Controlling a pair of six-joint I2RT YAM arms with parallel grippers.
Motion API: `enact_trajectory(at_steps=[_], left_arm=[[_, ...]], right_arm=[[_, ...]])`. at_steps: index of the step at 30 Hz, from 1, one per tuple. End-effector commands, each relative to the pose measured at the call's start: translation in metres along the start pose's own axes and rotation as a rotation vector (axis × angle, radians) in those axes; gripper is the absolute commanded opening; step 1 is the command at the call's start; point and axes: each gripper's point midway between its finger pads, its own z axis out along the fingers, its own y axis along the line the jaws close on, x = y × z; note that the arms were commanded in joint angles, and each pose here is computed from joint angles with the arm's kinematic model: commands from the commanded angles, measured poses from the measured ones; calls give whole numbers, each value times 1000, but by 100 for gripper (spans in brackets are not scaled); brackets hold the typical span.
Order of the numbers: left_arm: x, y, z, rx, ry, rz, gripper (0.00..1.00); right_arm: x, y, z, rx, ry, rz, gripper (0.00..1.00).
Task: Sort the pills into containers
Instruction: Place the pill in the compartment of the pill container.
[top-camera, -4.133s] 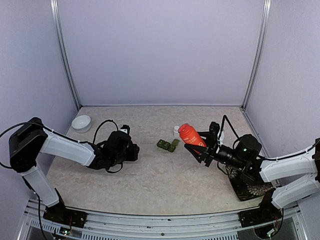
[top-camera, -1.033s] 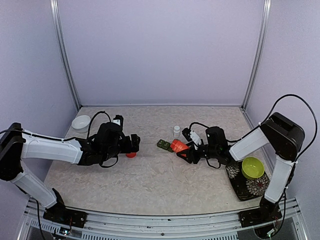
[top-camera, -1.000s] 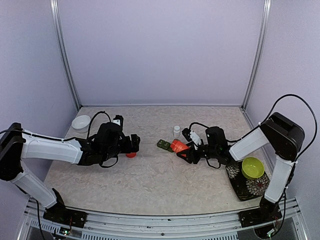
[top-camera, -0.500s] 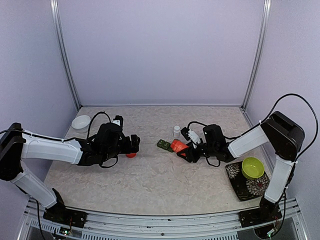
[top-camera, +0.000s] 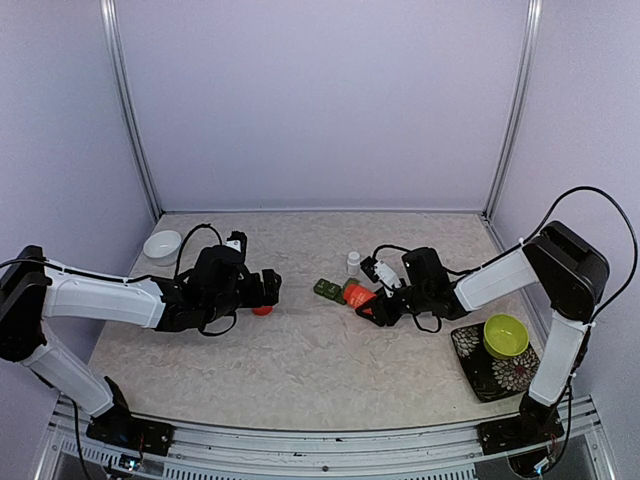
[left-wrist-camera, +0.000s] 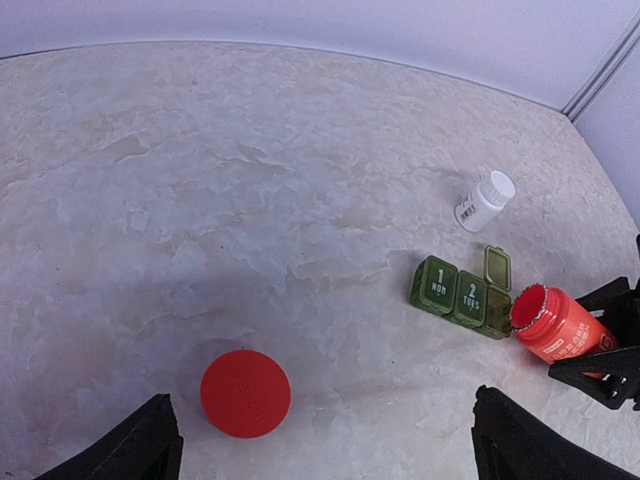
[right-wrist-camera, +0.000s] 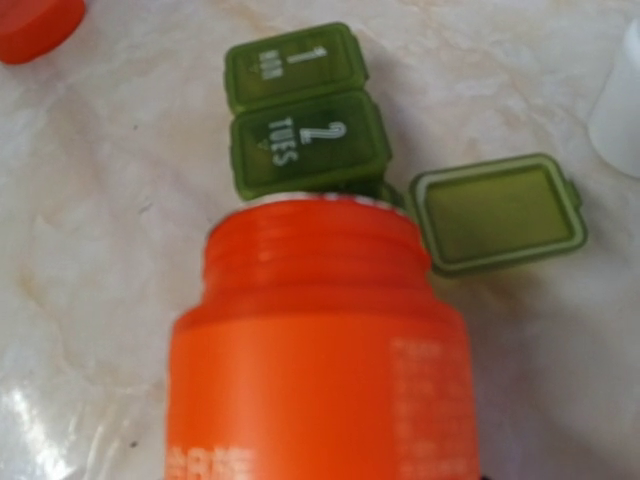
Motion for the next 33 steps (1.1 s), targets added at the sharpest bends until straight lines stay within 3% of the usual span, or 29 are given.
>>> enact_trajectory(at_steps=[1, 33], left_arm=[[-4, -7, 1, 19, -11, -9, 99], [7, -5, 7, 22, 7, -16, 99]], right_arm=[[-18, -6, -4, 25, -15, -4, 18], [-30, 4, -2, 74, 127, -92, 20]])
